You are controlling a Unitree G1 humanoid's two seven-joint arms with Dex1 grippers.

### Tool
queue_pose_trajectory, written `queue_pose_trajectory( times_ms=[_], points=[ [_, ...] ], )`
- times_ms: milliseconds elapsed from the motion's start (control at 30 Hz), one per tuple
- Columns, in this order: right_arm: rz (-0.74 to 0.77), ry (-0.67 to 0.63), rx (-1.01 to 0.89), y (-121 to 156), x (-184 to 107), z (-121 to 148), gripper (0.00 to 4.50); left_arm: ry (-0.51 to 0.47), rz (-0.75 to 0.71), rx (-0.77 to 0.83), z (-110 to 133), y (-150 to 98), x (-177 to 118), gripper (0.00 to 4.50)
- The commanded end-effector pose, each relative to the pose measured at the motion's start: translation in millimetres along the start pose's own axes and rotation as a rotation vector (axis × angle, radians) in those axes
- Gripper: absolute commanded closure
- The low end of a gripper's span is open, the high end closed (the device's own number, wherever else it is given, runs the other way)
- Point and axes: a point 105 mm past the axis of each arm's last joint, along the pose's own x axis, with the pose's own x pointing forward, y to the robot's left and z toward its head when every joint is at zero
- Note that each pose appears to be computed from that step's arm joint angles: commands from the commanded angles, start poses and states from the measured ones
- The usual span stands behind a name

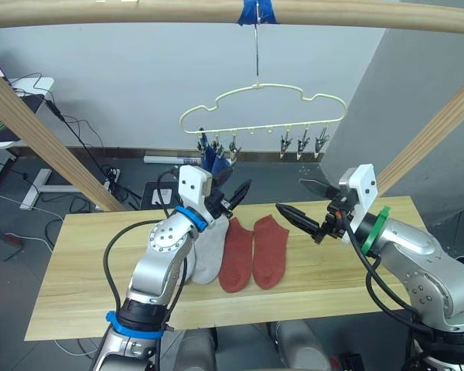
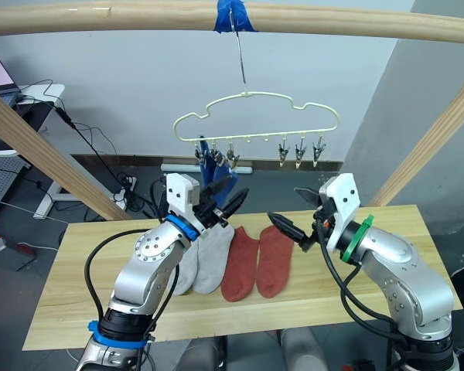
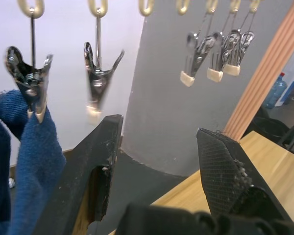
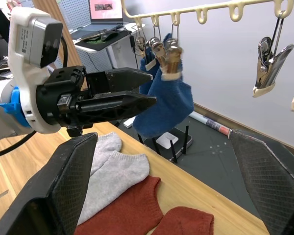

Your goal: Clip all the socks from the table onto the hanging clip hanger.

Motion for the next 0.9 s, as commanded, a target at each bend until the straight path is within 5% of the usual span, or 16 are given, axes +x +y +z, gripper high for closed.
queue_pose_trajectory(
  times_ms=[33,900],
  points=[
    [0.046,-0.085,-0.037,9,-3,24,0.0,-0.076,0.059,0.045,15,9,10,1.85],
    [0.068,-0.128,-0.059,14,6,44,0.0,-0.146,0.172,0.094,25,33,41,1.85]
  ],
)
